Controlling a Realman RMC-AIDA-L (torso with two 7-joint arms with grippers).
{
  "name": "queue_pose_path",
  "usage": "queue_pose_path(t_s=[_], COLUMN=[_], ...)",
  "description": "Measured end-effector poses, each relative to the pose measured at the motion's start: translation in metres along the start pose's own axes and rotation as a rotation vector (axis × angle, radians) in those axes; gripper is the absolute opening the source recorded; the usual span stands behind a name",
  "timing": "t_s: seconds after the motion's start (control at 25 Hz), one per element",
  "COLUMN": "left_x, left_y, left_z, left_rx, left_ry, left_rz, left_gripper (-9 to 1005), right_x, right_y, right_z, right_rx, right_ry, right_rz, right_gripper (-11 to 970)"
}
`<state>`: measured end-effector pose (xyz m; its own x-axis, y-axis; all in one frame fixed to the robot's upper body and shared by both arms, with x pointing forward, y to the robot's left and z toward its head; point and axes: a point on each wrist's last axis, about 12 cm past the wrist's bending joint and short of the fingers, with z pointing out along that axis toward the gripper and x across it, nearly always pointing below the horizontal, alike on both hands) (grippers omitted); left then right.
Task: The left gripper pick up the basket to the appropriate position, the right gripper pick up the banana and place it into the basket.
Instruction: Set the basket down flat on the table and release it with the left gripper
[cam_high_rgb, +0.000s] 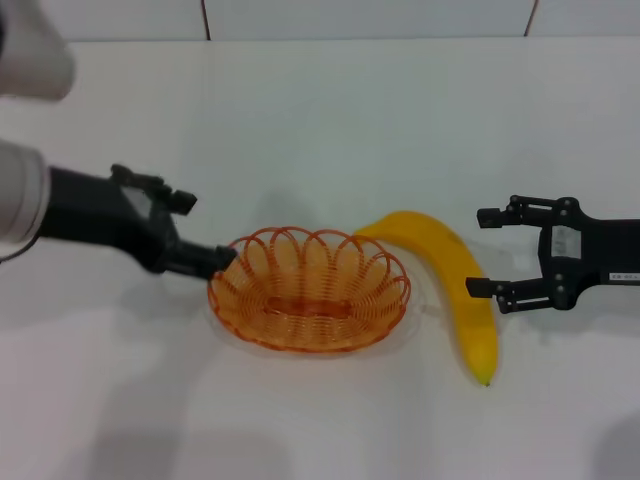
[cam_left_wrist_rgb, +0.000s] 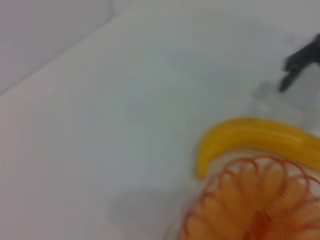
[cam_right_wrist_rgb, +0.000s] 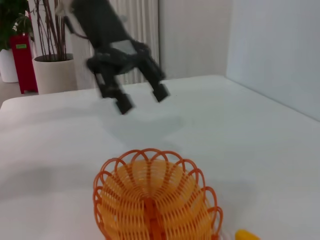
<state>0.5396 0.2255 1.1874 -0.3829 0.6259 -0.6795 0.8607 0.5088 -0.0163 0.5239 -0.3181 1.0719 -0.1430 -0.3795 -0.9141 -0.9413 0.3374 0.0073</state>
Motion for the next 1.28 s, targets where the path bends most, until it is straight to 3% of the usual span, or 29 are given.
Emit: queue_pose_path(t_s=[0.2,0.32,0.52,0.72,1.08,1.28], left_x=[0.041,0.075,0.142,0.18,0.181,0.178], left_y=[-0.011,-0.01,-0.002,0.0,0.006,0.008], left_z=[-0.002,0.002,0.0,0.001,0.004,0.005], left_rx=[0.056,0.082,0.093,0.091,0.089,0.084], left_ry=[-0.112,-0.193,-0.313,-0.348,-0.357,-0.365], left_rz=[0.115,0.145,0.024,-0.053,-0.056,-0.046], left_gripper=[834,832,831,830,831,831], right_x=[0.002,0.004,0.005,0.004,-0.001,-0.025], right_y=[0.001,0.002,0.002,0.002,-0.004,-0.013], right_z=[-0.002,-0.005,-0.007,-0.01,-0.017,-0.034], right_rx=[0.009,0.018,0.03,0.031,0.035,0.054], right_ry=[-0.003,-0.004,-0.014,-0.019,-0.02,-0.056], right_rz=[0.008,0.013,0.018,0.038,0.1,0.084], right_gripper=[889,889,889,889,888,888])
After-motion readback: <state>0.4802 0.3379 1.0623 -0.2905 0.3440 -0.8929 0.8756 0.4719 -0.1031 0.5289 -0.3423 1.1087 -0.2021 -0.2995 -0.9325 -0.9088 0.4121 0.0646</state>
